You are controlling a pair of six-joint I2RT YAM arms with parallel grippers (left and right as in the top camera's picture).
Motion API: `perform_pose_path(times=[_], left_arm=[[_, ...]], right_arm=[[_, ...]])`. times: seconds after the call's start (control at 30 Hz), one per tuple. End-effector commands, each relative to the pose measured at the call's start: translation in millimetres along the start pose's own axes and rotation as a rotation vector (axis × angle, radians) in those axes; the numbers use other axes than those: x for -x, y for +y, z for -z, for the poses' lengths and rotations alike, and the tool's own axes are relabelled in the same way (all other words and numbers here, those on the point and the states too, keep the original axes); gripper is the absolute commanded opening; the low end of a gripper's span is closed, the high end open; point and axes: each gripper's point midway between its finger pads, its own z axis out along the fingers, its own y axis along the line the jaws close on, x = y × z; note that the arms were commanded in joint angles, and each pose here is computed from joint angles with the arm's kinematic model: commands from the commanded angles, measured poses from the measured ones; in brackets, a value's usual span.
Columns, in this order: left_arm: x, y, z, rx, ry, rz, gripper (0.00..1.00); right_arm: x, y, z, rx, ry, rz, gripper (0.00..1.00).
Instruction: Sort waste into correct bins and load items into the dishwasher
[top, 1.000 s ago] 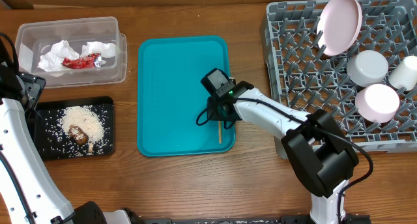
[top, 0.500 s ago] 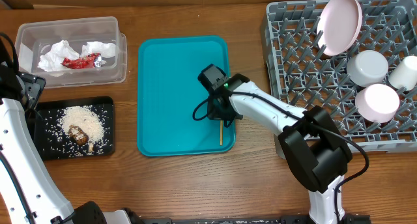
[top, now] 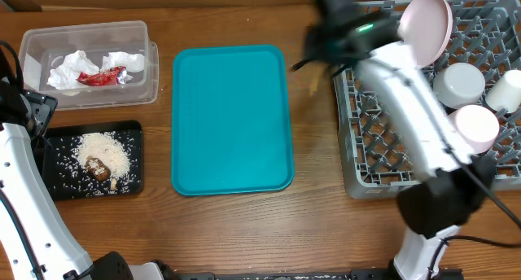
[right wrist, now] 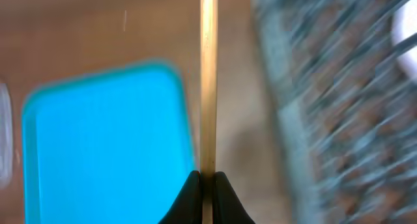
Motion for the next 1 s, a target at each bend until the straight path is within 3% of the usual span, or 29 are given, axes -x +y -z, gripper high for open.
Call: perform_pose_path(times=[0.0,0.27,0.57,0.63,0.7,0.97], left_arm=[[-0.3,1.3,1.7,-0.003,-0.002,0.023,1.00],[-0.4,1.2,1.7,-0.003,-0.002,0.022,1.00],[-0.3,1.3,1.7,-0.003,-0.002,0.023,1.00],[-0.3,1.3,1.7,-0.003,-0.002,0.023,1.00],[-0.4,1.2,1.7,-0.003,-0.002,0.022,1.00],[-0.3,1.3,1.7,-0.003,-0.002,0.023,1.00]], right_arm=[[43.2,-39.3,26.5,-0.001,-0.098,0.152,0.04],[52.7,-110.4,-5.6,-0.075,-0.052,0.137,0.04],[18.7,-106.8,-84.3,-0.022,0.091,0.136,0.07],[11.6,-104.7,-93.1,-0.021,0.117,0.141,0.14],[6.6,-103.4,-98.0,-0.023,0.135,0.145,0.36],[-4.9,-106.0,-95.1,-0.037,0.183,0.107,0.43]])
